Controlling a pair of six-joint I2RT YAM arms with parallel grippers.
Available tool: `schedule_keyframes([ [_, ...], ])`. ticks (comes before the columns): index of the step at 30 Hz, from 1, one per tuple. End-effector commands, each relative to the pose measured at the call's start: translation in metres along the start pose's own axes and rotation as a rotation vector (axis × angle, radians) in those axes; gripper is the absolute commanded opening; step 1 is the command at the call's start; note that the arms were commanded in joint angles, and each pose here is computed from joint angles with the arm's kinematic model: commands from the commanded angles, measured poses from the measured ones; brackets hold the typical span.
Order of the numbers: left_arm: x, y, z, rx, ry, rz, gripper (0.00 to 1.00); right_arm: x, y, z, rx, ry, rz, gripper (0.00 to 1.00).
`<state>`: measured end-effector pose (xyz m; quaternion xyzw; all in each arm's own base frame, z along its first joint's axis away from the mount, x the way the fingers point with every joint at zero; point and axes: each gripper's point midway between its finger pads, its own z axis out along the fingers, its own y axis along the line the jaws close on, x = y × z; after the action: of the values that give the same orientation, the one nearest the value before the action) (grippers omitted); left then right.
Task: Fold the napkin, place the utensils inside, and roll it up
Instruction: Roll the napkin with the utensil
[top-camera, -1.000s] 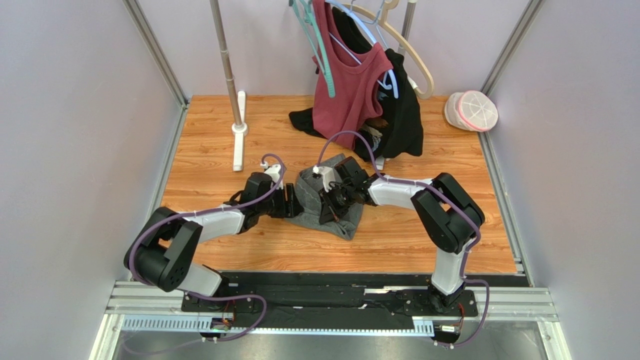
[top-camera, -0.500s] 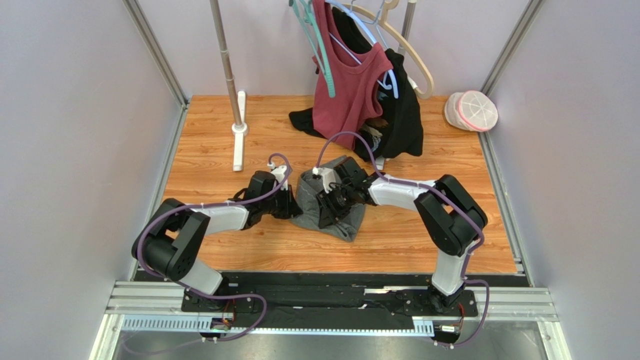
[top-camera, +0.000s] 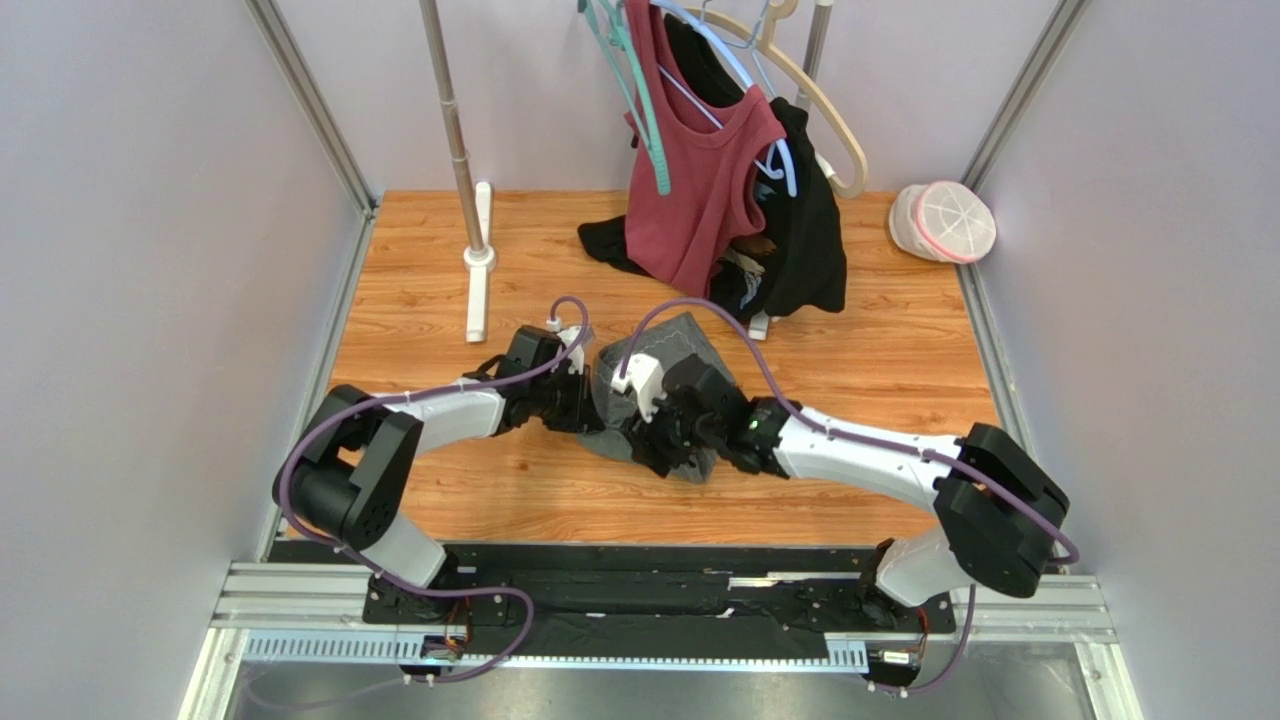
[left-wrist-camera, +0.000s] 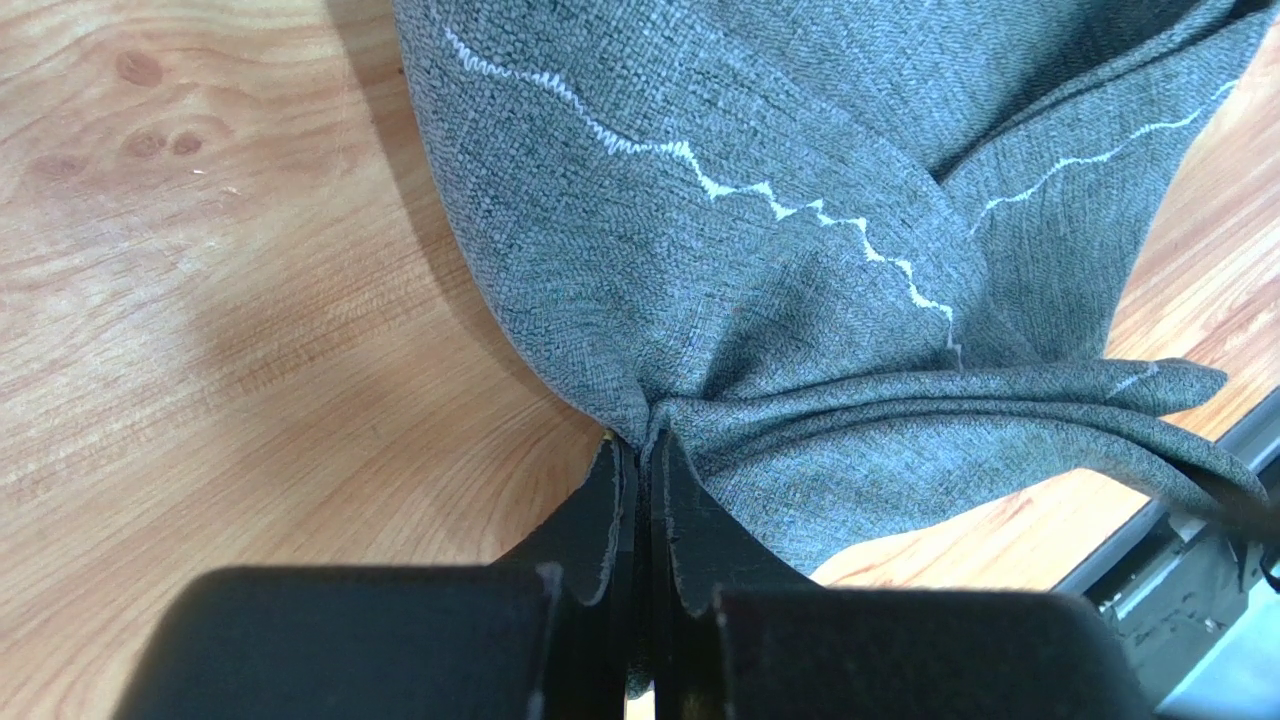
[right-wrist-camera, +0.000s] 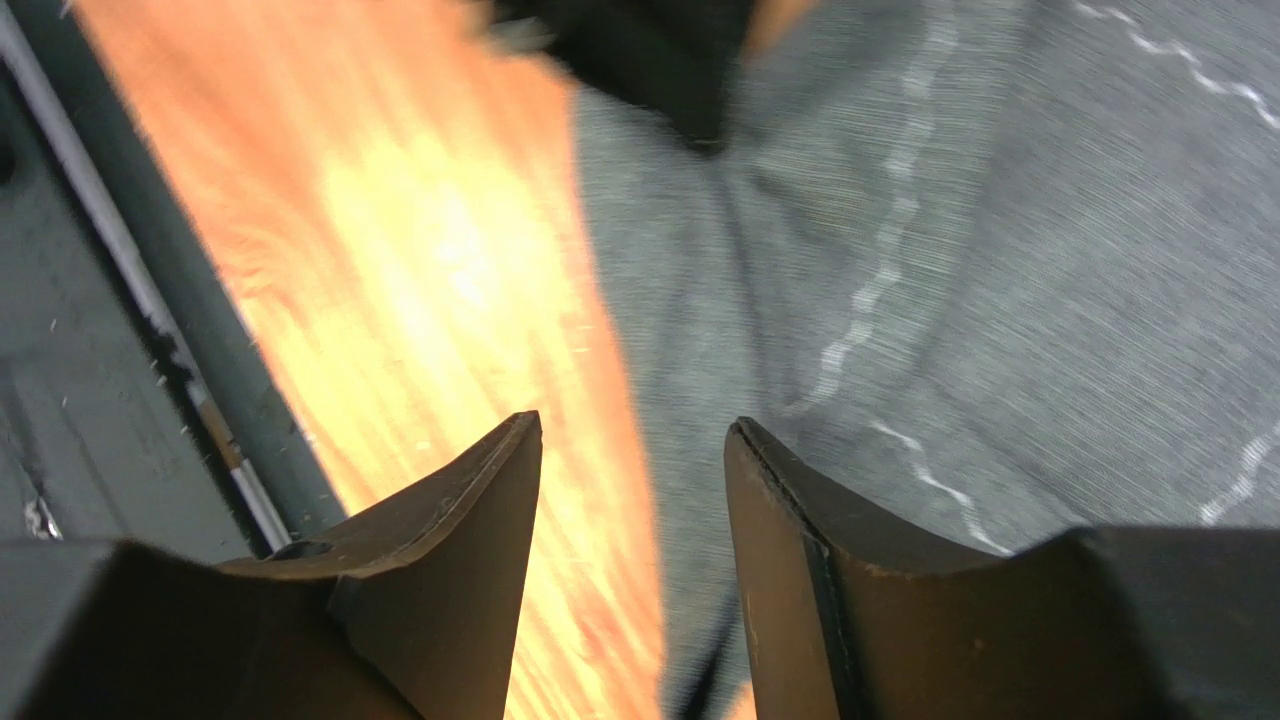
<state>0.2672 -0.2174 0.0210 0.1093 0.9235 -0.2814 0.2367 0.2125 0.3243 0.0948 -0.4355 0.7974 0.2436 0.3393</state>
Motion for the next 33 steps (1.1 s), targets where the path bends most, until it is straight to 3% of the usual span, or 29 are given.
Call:
schedule_keyframes([
  [1, 0.018, 0.008, -0.002, -0.037, 0.1, -0.022, 0.0, -0.019, 0.003, 0.0, 0.113, -0.117, -0.123, 0.52],
  [8, 0.019, 0.012, 0.0, -0.06, 0.135, -0.024, 0.0, 0.013, 0.01, -0.003, 0.093, -0.049, -0.03, 0.51],
  [18, 0.019, 0.015, -0.002, -0.078, 0.14, -0.006, 0.0, 0.059, -0.017, -0.013, 0.227, 0.05, 0.062, 0.51],
  [33, 0.016, 0.017, -0.004, -0.095, 0.138, 0.003, 0.0, 0.112, -0.018, 0.001, 0.195, 0.225, 0.174, 0.51],
])
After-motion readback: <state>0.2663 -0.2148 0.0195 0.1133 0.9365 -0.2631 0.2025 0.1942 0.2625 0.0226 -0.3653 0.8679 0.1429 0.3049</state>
